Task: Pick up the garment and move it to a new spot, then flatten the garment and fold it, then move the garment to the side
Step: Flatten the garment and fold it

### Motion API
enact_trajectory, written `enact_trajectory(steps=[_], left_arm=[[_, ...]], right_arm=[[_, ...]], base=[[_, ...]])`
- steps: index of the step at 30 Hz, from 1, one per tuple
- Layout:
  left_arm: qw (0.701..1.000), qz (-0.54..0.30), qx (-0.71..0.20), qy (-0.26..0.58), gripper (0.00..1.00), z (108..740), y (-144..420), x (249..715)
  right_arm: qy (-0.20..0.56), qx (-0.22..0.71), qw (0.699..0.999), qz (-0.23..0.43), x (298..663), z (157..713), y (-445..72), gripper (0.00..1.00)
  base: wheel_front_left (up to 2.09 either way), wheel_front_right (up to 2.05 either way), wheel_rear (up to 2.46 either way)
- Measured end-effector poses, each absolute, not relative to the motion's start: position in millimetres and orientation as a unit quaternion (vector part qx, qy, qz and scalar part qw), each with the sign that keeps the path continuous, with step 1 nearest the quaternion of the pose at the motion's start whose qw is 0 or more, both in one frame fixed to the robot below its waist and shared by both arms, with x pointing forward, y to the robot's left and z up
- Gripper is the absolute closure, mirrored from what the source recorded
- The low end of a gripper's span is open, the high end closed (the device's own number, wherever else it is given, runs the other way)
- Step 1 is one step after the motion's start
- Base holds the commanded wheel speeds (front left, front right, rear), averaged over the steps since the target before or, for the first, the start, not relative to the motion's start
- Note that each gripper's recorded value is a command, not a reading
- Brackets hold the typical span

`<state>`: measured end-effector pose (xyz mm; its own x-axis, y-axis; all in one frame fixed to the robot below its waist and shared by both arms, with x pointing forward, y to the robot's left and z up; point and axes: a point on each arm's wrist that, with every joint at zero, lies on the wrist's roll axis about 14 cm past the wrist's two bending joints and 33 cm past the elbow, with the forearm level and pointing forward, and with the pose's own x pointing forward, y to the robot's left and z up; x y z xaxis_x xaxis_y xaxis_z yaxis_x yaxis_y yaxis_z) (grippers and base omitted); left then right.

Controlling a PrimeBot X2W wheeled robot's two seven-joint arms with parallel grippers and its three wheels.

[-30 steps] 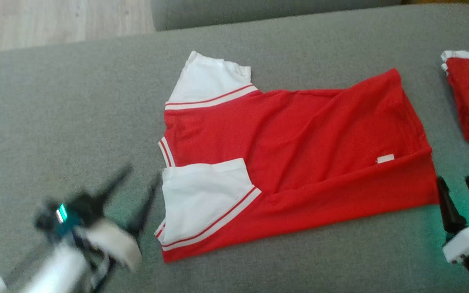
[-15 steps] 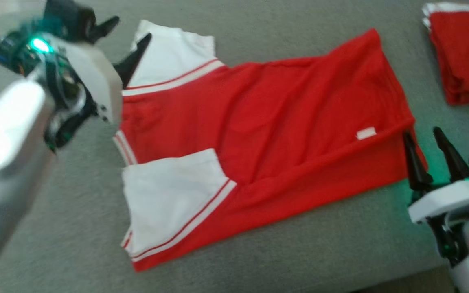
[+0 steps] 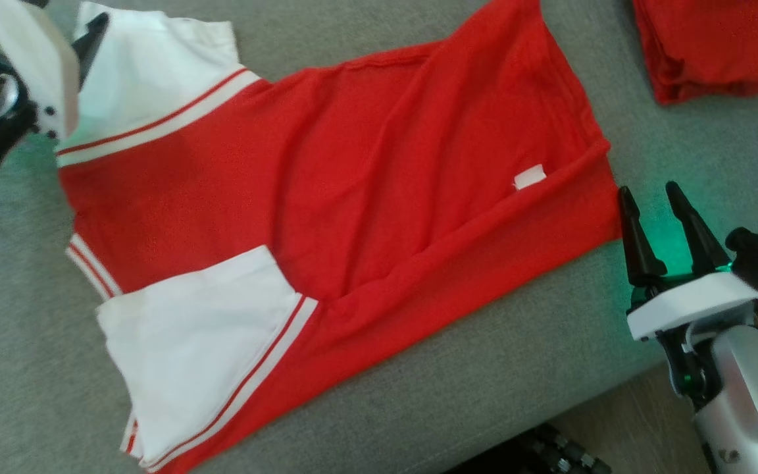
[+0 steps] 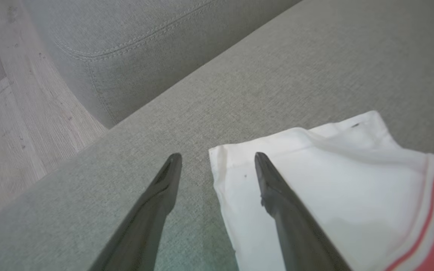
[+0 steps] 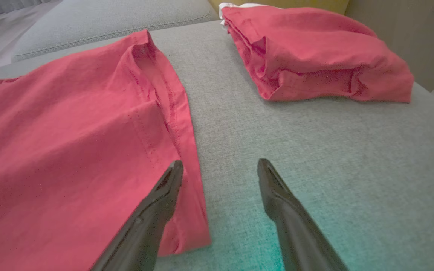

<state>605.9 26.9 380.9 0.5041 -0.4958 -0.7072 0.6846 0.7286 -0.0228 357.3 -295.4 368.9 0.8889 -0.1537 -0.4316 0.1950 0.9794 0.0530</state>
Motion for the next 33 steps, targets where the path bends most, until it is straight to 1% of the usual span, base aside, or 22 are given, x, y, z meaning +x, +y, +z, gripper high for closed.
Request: enact_trajectory(steps=[5,9,10,11,12,13,14,15,16,21,23,25,28,31,33], left_arm=[[0.844,-0.342,0.153,0.384,0.00,356.2,34.7,611.0],[0.843,-0.343,0.148,0.387,0.00,354.7,33.4,617.2],[0.839,-0.346,0.148,0.393,0.00,352.0,32.2,615.4],[0.837,-0.349,0.150,0.393,0.07,351.7,31.3,614.9],[0.836,-0.351,0.152,0.393,0.34,351.6,31.0,614.8],[0.833,-0.355,0.154,0.395,0.54,351.6,29.4,613.9],[0.831,-0.359,0.153,0.396,0.70,351.6,27.2,612.6],[0.829,-0.363,0.154,0.397,0.95,351.0,25.5,611.0],[0.827,-0.366,0.155,0.397,1.00,350.7,24.2,609.4],[0.827,-0.370,0.162,0.391,1.00,354.4,26.7,608.5],[0.827,-0.370,0.168,0.389,1.00,356.1,29.5,606.0],[0.828,-0.370,0.175,0.384,1.00,359.8,31.8,603.8],[0.832,-0.370,0.181,0.371,1.00,368.2,36.2,601.7],[0.839,-0.372,0.186,0.350,1.00,381.1,39.4,600.8],[0.844,-0.377,0.190,0.331,1.00,393.4,38.7,601.4]], right_arm=[[0.220,0.049,0.969,-0.101,356.2,364.6,-299.0,0.00],[0.228,0.054,0.966,-0.109,350.0,358.8,-300.2,0.00],[0.231,0.053,0.965,-0.112,347.9,356.9,-301.6,0.00],[0.230,0.052,0.965,-0.113,347.5,356.7,-302.2,0.00],[0.231,0.053,0.965,-0.113,347.6,356.3,-302.4,0.00],[0.231,0.053,0.965,-0.114,348.1,356.1,-302.7,0.00],[0.230,0.055,0.965,-0.115,348.8,356.3,-303.0,0.00],[0.227,0.055,0.965,-0.115,349.6,357.0,-303.3,0.00],[0.226,0.055,0.966,-0.115,349.7,357.2,-303.4,0.00],[0.226,0.056,0.966,-0.112,350.3,358.0,-302.9,0.00],[0.215,0.056,0.970,-0.102,356.8,365.6,-301.6,0.00],[0.204,0.060,0.974,-0.084,371.7,377.8,-296.5,0.00],[0.199,0.054,0.978,-0.042,403.6,398.8,-287.9,0.00],[0.218,0.032,0.975,-0.001,436.6,415.9,-281.4,0.00],[0.245,0.030,0.969,0.021,455.3,420.3,-274.3,0.00]], base=[[0.00,0.00,0.00],[0.00,0.00,0.00],[0.00,0.00,0.00],[0.00,0.00,0.00],[0.00,0.00,0.00],[0.00,0.00,0.00],[0.00,0.00,0.00],[0.00,0.00,0.00],[0.00,0.00,0.00],[0.00,0.00,0.00],[0.00,0.00,0.00],[0.00,0.00,0.00],[0.00,0.00,0.00],[0.00,0.00,0.00],[0.00,0.00,0.00]])
